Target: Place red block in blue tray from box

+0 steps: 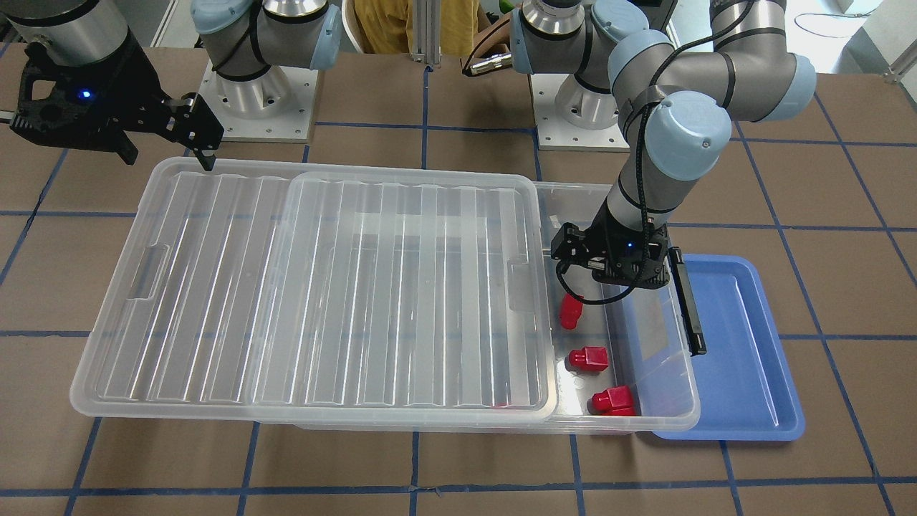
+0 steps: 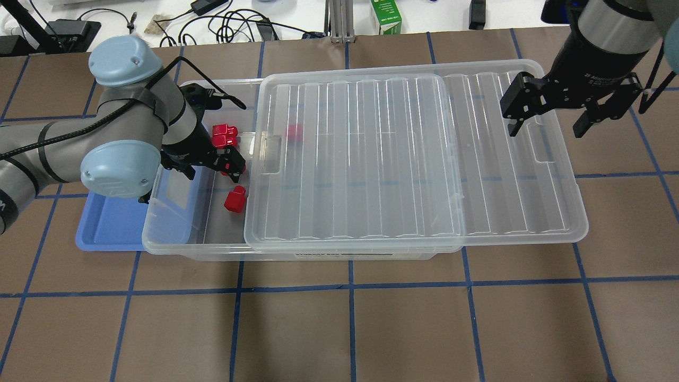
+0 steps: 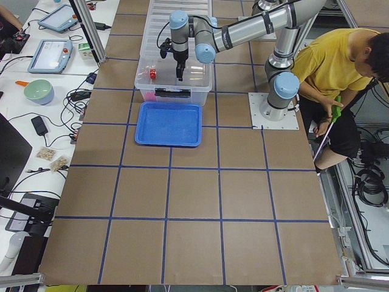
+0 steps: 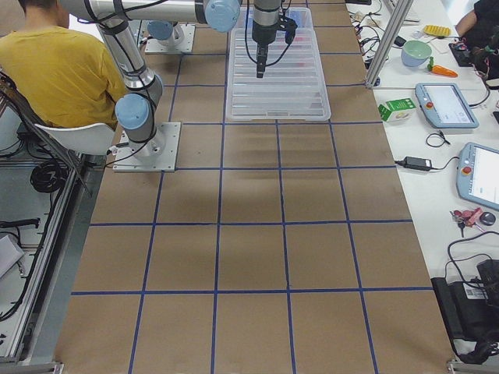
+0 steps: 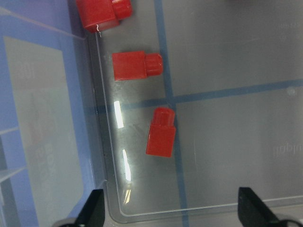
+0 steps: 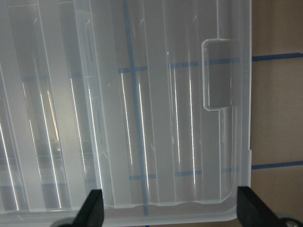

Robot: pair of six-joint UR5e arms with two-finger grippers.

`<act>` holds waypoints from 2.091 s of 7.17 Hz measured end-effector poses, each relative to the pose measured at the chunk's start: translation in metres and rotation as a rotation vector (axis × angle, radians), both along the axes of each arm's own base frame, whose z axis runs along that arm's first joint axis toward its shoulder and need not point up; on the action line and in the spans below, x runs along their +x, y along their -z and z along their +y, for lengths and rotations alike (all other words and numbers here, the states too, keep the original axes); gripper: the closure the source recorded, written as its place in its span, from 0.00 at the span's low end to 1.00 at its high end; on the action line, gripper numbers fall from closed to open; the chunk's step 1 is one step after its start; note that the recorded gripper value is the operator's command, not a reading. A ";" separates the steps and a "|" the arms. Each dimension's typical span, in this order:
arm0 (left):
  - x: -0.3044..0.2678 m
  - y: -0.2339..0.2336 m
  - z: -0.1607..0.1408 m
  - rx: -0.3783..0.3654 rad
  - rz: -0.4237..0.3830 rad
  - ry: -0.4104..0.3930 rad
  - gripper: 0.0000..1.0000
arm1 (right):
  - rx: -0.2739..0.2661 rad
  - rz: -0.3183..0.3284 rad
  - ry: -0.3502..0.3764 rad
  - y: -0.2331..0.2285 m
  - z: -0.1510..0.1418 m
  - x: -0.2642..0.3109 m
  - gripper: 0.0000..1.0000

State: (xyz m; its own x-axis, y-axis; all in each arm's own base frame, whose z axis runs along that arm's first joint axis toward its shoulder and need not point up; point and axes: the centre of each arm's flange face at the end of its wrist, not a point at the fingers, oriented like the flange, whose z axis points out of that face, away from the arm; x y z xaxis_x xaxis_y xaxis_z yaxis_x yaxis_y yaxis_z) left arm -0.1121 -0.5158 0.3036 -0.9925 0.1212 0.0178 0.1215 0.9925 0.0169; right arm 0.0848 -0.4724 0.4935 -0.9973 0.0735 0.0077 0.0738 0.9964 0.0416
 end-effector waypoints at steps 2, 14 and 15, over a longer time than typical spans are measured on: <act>-0.001 0.018 -0.004 0.013 0.000 0.002 0.00 | 0.002 0.001 -0.008 0.000 0.002 0.003 0.00; -0.001 0.084 0.004 0.117 0.043 -0.010 0.00 | -0.002 0.012 -0.008 0.004 0.000 0.002 0.00; -0.001 0.089 0.002 0.119 0.043 -0.010 0.00 | -0.001 0.012 -0.007 0.005 0.001 0.002 0.00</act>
